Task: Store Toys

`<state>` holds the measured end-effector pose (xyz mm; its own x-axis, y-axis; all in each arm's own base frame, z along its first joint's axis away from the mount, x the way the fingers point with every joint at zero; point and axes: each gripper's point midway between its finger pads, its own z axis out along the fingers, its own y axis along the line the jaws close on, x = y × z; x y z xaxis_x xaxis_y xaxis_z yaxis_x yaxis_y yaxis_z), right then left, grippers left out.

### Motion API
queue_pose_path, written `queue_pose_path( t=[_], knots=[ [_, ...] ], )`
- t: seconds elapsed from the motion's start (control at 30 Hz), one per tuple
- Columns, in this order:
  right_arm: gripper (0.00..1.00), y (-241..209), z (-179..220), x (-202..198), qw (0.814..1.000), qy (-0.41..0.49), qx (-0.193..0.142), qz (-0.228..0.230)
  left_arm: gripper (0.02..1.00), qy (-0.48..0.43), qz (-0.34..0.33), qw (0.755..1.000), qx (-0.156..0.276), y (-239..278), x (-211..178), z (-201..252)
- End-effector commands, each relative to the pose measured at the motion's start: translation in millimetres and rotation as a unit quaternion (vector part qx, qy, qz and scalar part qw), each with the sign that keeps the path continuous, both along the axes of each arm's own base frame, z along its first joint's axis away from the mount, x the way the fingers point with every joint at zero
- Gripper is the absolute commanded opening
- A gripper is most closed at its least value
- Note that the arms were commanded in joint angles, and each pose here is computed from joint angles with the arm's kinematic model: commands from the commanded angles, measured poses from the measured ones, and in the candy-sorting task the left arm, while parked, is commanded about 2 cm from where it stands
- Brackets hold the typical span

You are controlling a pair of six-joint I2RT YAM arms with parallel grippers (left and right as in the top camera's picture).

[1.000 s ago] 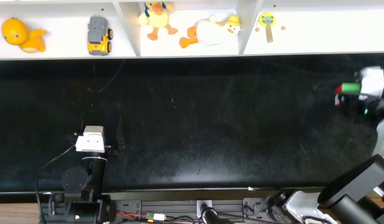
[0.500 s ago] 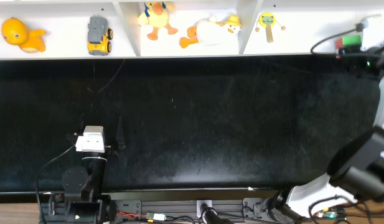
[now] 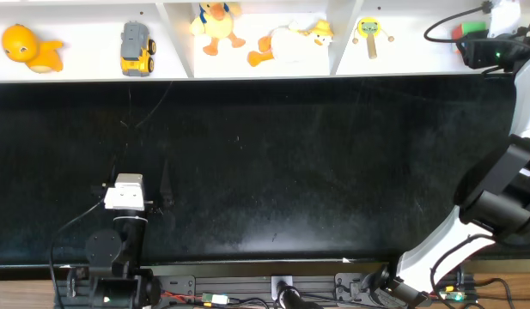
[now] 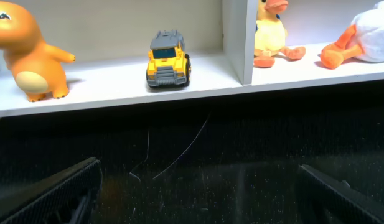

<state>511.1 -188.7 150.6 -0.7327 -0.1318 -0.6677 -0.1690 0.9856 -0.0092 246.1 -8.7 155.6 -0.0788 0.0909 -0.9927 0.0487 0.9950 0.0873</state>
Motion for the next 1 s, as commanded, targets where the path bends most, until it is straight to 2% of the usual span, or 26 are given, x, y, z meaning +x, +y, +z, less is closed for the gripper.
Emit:
queue_pose_path(
  t=[0.03, 0.33, 0.5, 0.6, 0.73, 0.83, 1.0],
  knots=[
    [0.996, 0, 9, 6, 1.000, -0.010, 0.001, 0.000, 0.996, -0.002, -0.003, 1.000, 0.012, -1, -1, 0],
    [0.993, 0, 16, -7, 1.000, 0.006, -0.018, -0.015, 0.998, -0.002, -0.003, 1.000, 0.012, -1, -1, 0],
    [0.993, 9, 14, -38, 0.999, -0.006, -0.029, -0.022, 0.998, -0.002, -0.003, 1.000, 0.011, -1, -1, 0],
    [0.996, 20, 4, -70, 0.999, -0.007, -0.029, -0.028, 0.998, -0.002, -0.003, 1.000, 0.011, -1, -1, 0],
    [0.998, 54, -10, -111, 1.000, 0.007, -0.023, -0.015, 0.998, -0.002, -0.003, 1.000, 0.011, -1, -1, 0],
    [0.996, 91, -12, -118, 1.000, 0.004, -0.020, 0.000, 0.998, -0.002, -0.003, 1.000, 0.012, -1, -1, 0],
    [0.993, 142, -5, -115, 0.996, -0.047, -0.032, -0.066, 0.998, -0.002, -0.003, 1.000, 0.012, -1, -1, 0]
  ],
)
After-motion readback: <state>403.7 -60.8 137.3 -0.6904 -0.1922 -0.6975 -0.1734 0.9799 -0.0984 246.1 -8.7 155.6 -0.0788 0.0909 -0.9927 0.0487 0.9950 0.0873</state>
